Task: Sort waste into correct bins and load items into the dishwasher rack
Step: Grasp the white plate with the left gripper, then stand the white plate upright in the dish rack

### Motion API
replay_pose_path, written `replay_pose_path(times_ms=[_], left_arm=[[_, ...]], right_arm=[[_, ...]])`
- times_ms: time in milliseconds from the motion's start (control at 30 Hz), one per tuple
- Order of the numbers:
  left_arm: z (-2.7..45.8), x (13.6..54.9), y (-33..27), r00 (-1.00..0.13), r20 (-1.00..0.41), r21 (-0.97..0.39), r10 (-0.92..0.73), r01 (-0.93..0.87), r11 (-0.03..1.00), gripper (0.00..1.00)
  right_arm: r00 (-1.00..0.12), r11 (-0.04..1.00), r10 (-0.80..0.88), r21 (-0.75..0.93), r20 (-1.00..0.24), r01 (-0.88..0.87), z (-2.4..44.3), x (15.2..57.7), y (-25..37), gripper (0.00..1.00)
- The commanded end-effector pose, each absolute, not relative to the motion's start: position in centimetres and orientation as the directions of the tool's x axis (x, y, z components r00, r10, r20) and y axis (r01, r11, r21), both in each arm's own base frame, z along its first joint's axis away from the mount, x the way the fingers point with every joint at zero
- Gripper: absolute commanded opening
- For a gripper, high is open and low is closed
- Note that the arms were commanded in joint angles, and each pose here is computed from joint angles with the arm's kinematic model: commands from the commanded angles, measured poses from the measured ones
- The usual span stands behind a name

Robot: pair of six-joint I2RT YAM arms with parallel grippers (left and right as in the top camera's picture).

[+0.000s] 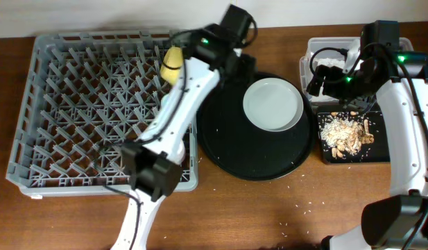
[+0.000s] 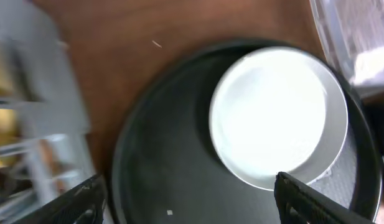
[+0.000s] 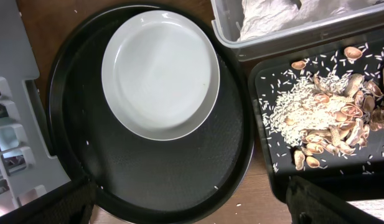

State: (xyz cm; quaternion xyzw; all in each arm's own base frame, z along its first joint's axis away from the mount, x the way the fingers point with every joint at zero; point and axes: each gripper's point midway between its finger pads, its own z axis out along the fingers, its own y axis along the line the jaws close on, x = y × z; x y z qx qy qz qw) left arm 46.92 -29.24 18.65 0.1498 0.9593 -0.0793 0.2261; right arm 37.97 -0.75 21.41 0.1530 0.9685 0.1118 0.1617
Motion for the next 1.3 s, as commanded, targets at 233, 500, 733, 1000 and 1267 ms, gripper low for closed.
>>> replay_pose_path(times_ms=[233,500,733,1000,1267], left_arm=[[3.0,46.1,-34.1,-0.943,-0.235,-0.149,0.234,0.273,0.950,0.69],[-0.5,45.6,-34.0,-0.955,-0.184,-0.133,0.233,0.259,0.957,0.12],[19.0,50.2,-26.8,-0.836,-0.503,-0.027,0.219,0.269,0.963,0.01],[35.2,48.9,-1.8,-0.754,-0.588,0.481,0.293,-0.035,0.876,0.01],[23.3,53.9,2.5,-0.901,-0.388,0.770,0.195,-0.201,0.605,0.00]], right_arm=[[-0.892,0.926,0.345,0.263,-0.293,0.272,21.9,38.0,-1.1,0.99],[-0.892,0.926,0.345,0.263,-0.293,0.272,21.9,38.0,-1.1,0.98],[-0.892,0.926,0.345,0.262,-0.292,0.272,21.9,38.0,-1.1,0.98],[-0.892,0.926,0.345,0.263,-0.293,0.272,21.9,38.0,-1.1,0.99],[-0.892,0.926,0.345,0.263,-0.293,0.272,21.9,38.0,-1.1,0.99]])
